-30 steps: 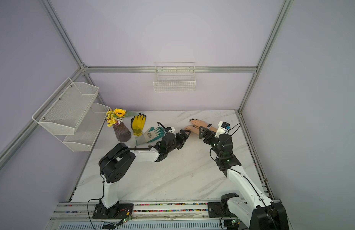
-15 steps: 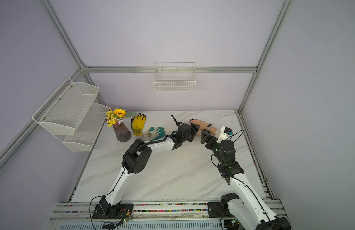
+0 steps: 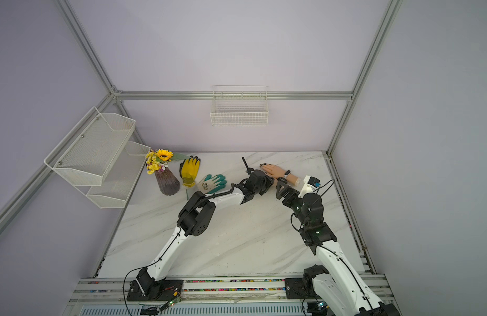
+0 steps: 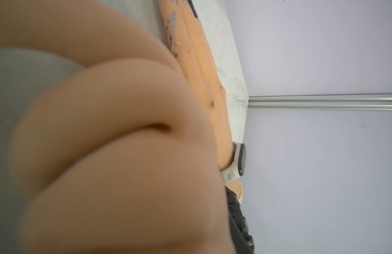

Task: Take off the watch
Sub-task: Move the hand to the center of the board.

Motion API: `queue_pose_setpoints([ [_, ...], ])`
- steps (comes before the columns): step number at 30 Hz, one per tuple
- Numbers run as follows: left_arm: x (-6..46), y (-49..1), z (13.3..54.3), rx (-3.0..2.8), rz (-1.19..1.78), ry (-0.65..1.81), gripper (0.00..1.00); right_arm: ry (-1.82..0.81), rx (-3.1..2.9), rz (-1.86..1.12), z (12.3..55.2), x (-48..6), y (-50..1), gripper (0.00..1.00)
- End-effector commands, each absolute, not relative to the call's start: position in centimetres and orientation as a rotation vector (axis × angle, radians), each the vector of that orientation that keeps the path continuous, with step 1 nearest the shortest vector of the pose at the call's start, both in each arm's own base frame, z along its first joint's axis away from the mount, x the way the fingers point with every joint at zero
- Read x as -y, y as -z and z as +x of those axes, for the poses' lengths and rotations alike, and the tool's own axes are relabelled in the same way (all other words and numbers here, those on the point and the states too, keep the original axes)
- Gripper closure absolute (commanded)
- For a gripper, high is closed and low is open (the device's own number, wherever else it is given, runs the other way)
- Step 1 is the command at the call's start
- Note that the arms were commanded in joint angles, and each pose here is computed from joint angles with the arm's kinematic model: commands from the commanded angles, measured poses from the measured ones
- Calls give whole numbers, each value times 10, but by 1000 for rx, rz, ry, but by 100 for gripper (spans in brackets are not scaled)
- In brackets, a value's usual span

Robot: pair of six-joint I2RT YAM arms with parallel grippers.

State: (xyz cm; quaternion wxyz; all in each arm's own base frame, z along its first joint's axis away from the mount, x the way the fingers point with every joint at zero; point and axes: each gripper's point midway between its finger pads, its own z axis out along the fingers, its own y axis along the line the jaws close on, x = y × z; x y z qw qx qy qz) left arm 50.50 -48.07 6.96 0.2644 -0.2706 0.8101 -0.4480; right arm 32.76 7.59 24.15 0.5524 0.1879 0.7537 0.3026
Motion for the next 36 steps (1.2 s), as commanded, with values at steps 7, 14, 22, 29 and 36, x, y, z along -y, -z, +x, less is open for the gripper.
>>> queue_pose_setpoints([
  [7, 424, -114, 471, -2302, -575, 974, 84, -651, -1655, 181, 328, -87, -291, 3],
  [14, 370, -118, 417, -2461, -436, 759, 90, -664, -1640, 42, 327, -115, -286, 3],
  [22, 306, -100, 343, -2697, -283, 524, 94, -943, -1696, -62, 276, -198, -227, 7],
  [29, 267, -85, 302, -2858, -231, 336, 97, -1054, -1809, -135, 220, -262, -168, 7],
  [36, 257, -82, 292, -2851, -280, 353, 95, -813, -1987, -221, 224, -321, -107, 7],
])
